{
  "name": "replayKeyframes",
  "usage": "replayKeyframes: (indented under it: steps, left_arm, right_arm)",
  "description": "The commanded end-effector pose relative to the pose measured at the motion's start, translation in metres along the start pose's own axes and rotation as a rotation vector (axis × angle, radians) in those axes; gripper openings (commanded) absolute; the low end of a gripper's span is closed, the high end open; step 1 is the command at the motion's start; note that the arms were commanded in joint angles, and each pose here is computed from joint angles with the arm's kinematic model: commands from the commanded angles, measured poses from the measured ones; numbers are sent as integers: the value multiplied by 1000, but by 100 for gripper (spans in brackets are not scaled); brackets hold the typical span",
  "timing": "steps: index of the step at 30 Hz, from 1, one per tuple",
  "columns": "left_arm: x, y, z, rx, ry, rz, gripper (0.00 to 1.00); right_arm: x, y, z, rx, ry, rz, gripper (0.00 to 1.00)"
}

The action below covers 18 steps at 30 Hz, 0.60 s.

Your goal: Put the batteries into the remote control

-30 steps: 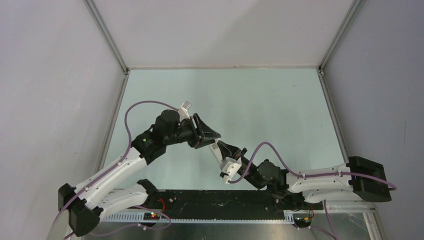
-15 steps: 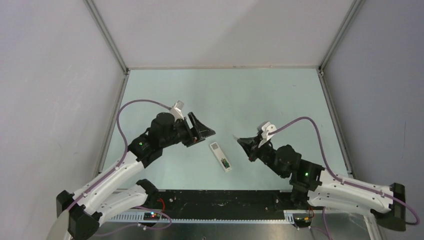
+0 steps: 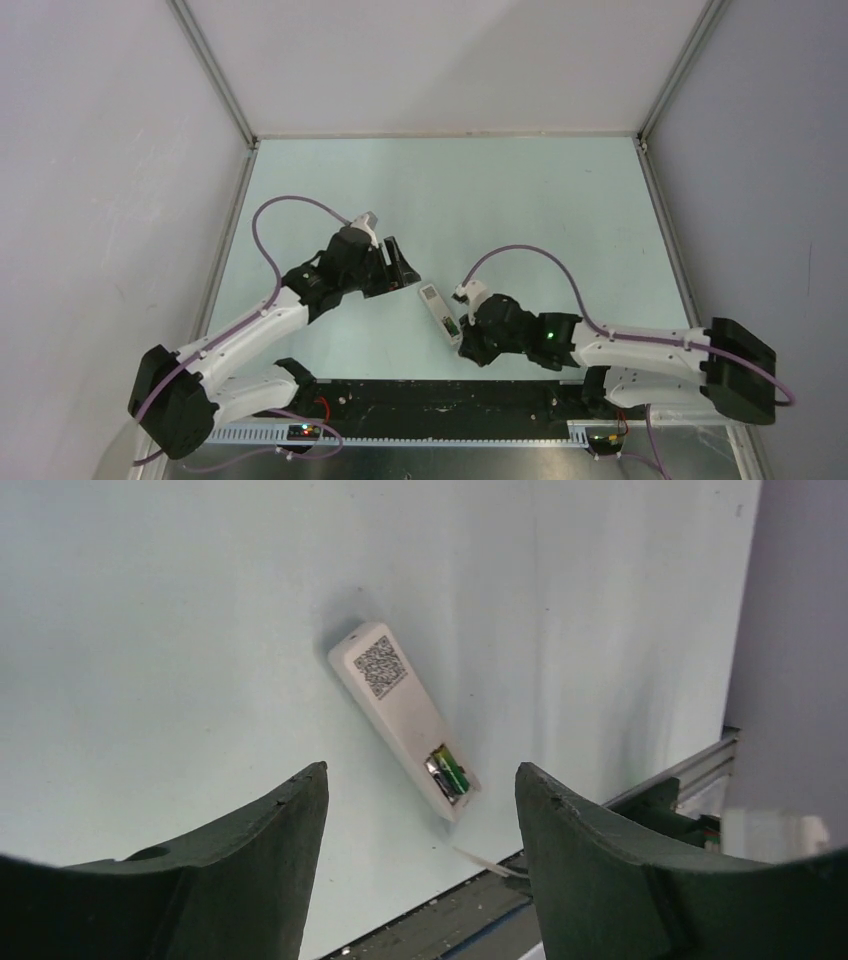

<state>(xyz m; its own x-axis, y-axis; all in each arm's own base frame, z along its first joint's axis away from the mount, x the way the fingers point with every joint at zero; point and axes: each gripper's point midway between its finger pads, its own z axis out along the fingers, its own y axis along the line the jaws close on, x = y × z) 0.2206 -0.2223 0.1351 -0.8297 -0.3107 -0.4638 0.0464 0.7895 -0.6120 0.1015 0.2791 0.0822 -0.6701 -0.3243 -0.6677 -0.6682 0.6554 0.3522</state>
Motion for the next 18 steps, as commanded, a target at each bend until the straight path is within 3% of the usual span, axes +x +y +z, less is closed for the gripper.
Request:
replayKeyframes:
  steps: [1, 8, 18]
  left_arm:
    - [-18, 5, 5, -40, -59, 50, 72]
    - [-19, 16, 15, -83, -37, 59, 72]
    - [-29, 25, 41, -146, 9, 89, 72]
  right_arm:
    - [-4, 29, 7, -78, 28, 16, 0]
    - [-6, 23, 21, -55, 27, 38, 0]
    - [-35, -8, 32, 45, -73, 158, 0]
